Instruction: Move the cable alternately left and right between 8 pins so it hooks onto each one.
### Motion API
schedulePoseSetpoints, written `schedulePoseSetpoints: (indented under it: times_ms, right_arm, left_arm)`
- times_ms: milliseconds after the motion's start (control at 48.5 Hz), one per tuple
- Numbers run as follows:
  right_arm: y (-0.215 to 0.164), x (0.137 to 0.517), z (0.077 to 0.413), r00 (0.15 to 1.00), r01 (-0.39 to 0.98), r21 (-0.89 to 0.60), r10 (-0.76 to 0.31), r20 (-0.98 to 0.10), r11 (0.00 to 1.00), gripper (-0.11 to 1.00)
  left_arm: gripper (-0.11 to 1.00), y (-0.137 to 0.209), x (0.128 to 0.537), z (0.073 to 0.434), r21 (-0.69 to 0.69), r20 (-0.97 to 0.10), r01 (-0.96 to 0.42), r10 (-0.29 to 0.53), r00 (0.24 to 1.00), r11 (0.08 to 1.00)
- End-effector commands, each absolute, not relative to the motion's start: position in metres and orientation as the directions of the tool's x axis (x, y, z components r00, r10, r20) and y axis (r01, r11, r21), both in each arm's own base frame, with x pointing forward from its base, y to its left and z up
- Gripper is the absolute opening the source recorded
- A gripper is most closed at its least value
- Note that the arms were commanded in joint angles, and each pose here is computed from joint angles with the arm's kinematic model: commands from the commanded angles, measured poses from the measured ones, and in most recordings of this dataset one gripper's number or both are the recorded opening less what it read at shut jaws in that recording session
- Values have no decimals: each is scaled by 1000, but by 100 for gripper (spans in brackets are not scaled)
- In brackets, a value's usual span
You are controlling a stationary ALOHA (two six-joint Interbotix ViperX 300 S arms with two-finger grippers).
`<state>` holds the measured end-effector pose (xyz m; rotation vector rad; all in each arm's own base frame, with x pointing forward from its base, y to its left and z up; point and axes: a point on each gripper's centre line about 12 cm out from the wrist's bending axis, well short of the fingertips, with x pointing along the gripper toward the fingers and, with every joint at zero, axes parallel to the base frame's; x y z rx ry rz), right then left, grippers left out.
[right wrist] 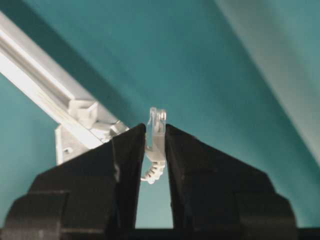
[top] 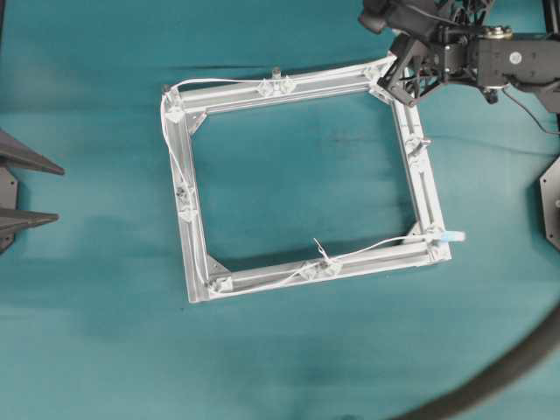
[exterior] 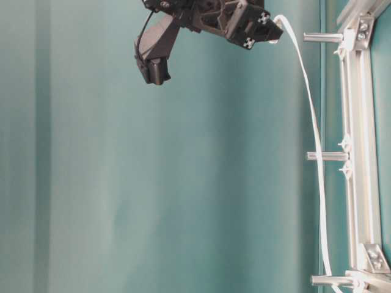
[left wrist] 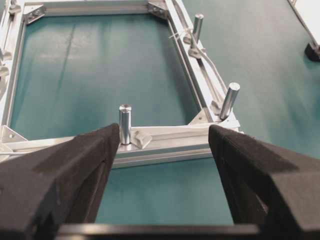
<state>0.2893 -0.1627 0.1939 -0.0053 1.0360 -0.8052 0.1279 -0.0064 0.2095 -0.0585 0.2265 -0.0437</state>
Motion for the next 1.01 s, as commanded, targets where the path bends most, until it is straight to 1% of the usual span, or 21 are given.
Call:
schedulePoseSetpoints:
  times_ms: [0,124,268,392,742,845,989]
  right_arm:
    - [-166,289,203,282,569,-402,-629,-724,718,16]
    - [-168,288,202,291,529,-448,-650,-702,720,16]
    - [-171,286,195,335,476,-478,-655,-678,738,16]
    - [-175,283,188,379,474,-460,-646,-663,751,16]
    - [-182,282,182,423,432,-506,-663,-618,747,16]
    - [-186,283,177,440,425,-486,-644,-627,764,16]
    - [-189,281,162,438,407,-458,-609,-661,790,16]
  left_arm:
    - [75,-7,130,214,-66,-219,39,-52,974,997]
    - [75,-7,130,214,-66,-220,40,-54,974,997]
    - [76,-7,130,214,-64,-220,40,-53,974,997]
    - [75,-7,130,214,-66,-222,40,-54,974,997]
    - [75,-7,130,214,-64,-219,40,-53,974,997]
    - [75,-7,130,214,-64,-219,39,-52,974,997]
    - [75,-7,130,214,-64,-219,39,-52,974,997]
